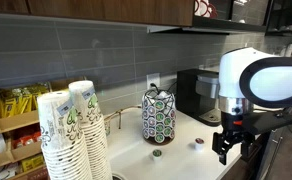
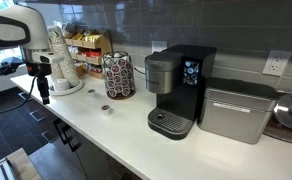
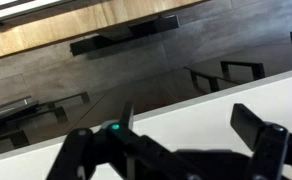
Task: Put the right coffee pod in the rack
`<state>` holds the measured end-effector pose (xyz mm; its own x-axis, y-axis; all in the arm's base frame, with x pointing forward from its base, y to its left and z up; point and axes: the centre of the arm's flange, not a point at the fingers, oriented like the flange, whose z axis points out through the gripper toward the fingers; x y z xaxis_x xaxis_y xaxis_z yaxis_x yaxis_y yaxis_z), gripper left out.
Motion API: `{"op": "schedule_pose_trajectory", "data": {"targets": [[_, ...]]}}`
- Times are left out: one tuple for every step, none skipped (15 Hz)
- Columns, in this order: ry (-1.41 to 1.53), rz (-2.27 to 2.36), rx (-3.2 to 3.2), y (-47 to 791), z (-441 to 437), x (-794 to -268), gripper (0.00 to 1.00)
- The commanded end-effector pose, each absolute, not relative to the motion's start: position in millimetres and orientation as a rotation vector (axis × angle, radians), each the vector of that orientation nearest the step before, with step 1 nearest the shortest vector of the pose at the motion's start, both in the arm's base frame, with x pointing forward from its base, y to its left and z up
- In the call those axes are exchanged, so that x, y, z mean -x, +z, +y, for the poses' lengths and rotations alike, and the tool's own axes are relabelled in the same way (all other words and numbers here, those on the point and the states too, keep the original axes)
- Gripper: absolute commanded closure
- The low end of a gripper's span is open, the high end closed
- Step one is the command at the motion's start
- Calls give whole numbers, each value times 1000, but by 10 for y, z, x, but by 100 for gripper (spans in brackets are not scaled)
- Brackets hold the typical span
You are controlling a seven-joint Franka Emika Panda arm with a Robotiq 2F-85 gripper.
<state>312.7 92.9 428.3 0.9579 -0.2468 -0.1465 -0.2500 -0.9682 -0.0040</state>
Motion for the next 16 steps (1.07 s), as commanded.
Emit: {"op": "schedule_pose_trajectory", "data": {"targets": [[227, 392, 3086, 4281, 929, -3127, 0], [228, 392, 3086, 4280, 929, -3127, 0], [228, 392, 3086, 4279, 929, -3127, 0], [228, 392, 3086, 4279, 929, -3127, 0], [228, 392, 3086, 4279, 929, -3127, 0], [228, 392, 3086, 4279, 929, -3127, 0], [228, 392, 3086, 4279, 929, -3127, 0], [228, 392, 3086, 4279, 929, -3127, 0], [228, 392, 3086, 4279, 929, -3127, 0], [228, 392, 3086, 4279, 929, -3127, 0], [228, 392, 3086, 4279, 929, -3127, 0], [228, 392, 3086, 4279, 929, -3127, 0], [211, 397, 3069, 4282, 989, -3272, 0], [188, 418, 3069, 4303, 1021, -3395, 0], [146, 445, 3058, 4351, 1051, -3521, 0], [100, 461, 3040, 4406, 1074, -3626, 0]]}}
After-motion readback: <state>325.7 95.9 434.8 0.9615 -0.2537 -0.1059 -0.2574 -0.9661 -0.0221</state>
